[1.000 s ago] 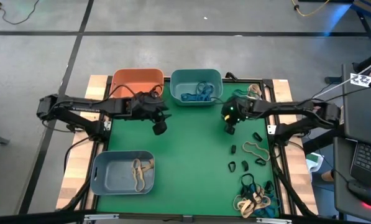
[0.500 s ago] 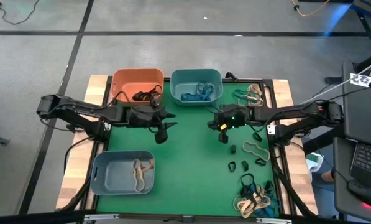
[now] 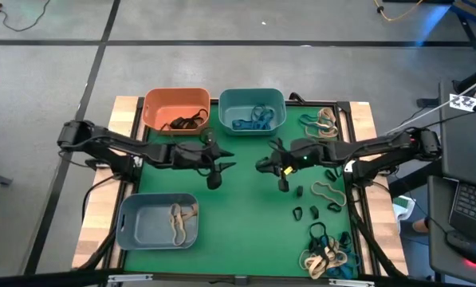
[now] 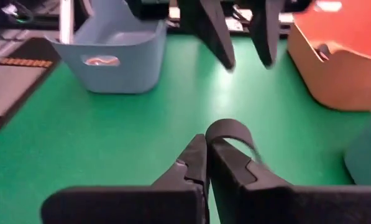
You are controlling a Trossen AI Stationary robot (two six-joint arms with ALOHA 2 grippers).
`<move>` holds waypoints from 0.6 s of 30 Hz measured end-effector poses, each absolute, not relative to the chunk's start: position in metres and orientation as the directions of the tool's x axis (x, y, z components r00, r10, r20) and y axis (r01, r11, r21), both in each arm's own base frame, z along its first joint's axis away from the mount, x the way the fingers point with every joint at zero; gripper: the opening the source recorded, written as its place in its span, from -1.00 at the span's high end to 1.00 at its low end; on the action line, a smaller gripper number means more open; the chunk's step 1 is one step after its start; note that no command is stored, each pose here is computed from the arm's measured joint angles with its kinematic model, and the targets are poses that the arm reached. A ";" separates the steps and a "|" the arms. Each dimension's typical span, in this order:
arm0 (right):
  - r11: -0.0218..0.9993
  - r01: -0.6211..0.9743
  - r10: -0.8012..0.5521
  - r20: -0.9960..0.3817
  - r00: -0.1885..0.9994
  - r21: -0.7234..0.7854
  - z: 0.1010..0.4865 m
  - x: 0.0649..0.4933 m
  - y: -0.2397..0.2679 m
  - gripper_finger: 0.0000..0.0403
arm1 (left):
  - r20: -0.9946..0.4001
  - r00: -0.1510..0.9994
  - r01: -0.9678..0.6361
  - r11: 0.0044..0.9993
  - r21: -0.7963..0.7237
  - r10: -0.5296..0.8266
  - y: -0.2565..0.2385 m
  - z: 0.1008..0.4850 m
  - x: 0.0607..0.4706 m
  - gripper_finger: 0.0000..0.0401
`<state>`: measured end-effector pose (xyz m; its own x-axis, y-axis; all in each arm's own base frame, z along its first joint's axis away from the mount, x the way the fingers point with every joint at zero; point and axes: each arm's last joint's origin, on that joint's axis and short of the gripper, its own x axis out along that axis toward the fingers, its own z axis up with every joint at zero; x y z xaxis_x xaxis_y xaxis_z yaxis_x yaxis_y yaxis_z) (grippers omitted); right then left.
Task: Sort rubber bands into baskets
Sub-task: Put the black rubber band into the orange bin
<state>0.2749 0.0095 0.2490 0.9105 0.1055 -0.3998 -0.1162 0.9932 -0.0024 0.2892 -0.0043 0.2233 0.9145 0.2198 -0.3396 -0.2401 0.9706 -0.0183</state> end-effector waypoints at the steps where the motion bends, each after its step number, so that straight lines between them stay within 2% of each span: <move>1: 0.992 -0.123 0.111 -0.393 0.913 -0.004 0.250 0.275 0.010 0.92 | -0.333 0.919 -0.229 0.973 -0.017 0.211 -0.005 0.221 0.292 0.26; 12: 0.967 -0.256 0.249 -0.323 0.913 0.023 0.256 0.277 0.014 0.92 | -0.158 0.981 -0.118 0.993 -0.009 0.115 -0.009 0.197 0.325 0.26; 18: 0.961 -0.275 0.270 -0.308 0.912 0.026 0.257 0.277 0.015 0.92 | -0.099 0.995 -0.025 1.000 -0.014 0.024 -0.012 0.187 0.346 0.26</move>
<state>0.2771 0.0145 0.2573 0.9123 0.2695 -0.3084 -0.2752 0.9611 0.0259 0.3456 -0.0122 0.1874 0.9948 0.0239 -0.0993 -0.0254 0.9996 -0.0139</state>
